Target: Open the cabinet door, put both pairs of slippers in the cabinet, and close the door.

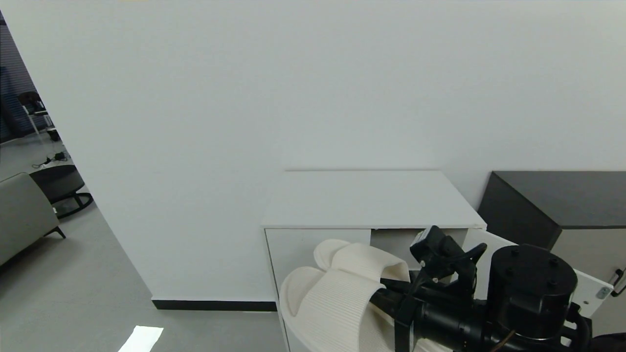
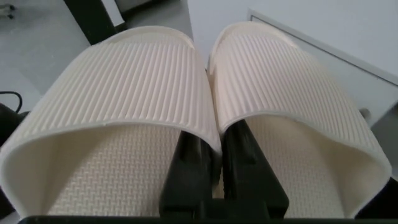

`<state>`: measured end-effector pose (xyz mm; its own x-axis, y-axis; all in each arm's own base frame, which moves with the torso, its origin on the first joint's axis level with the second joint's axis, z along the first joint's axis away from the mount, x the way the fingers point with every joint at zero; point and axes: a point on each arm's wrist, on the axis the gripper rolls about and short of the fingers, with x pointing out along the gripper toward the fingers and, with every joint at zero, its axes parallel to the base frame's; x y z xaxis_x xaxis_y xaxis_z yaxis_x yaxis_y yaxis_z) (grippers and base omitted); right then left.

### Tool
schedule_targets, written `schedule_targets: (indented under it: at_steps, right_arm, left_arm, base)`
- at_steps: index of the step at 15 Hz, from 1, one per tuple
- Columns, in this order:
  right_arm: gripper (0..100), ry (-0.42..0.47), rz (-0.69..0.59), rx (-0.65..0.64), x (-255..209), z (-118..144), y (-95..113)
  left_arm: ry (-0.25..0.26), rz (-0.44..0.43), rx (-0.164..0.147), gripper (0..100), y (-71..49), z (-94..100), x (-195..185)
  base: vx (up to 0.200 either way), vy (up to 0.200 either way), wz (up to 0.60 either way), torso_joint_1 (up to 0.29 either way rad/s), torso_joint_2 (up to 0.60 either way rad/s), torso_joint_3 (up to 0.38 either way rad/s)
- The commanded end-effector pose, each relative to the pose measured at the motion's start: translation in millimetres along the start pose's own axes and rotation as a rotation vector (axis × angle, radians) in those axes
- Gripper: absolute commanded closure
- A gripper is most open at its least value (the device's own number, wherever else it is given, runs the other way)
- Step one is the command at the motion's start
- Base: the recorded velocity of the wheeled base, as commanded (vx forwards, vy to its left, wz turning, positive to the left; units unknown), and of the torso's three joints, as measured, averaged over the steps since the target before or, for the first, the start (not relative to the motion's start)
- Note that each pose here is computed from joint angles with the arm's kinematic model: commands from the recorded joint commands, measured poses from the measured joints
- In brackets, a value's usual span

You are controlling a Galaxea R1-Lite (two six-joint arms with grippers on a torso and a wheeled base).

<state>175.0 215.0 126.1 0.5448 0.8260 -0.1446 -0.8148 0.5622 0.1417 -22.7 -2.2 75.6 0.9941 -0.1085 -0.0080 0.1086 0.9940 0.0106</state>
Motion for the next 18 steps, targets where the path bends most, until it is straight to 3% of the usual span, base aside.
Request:
schedule_targets:
  at_steps: [1,7,18]
  right_arm:
    - [100,0.024,-0.005,0.002,2.2,-6.9,-1.5]
    - [100,0.04,0.004,0.001,0.9,-11.0,-1.6]
    - [100,0.044,0.013,0.003,2.2,-14.6,-2.0]
  left_arm:
    - [0.0,0.0,0.001,100,0.0,-0.1,0.0]
    - [0.0,0.0,-0.001,100,0.0,-0.1,0.0]
    - [0.0,0.0,-0.001,100,0.0,-0.1,0.0]
  base:
    - [0.0,-0.2,0.0,0.002,0.0,0.002]
    - [0.0,-0.2,0.0,0.004,0.0,0.001]
    - [0.0,0.0,0.0,0.0,0.0,0.0]
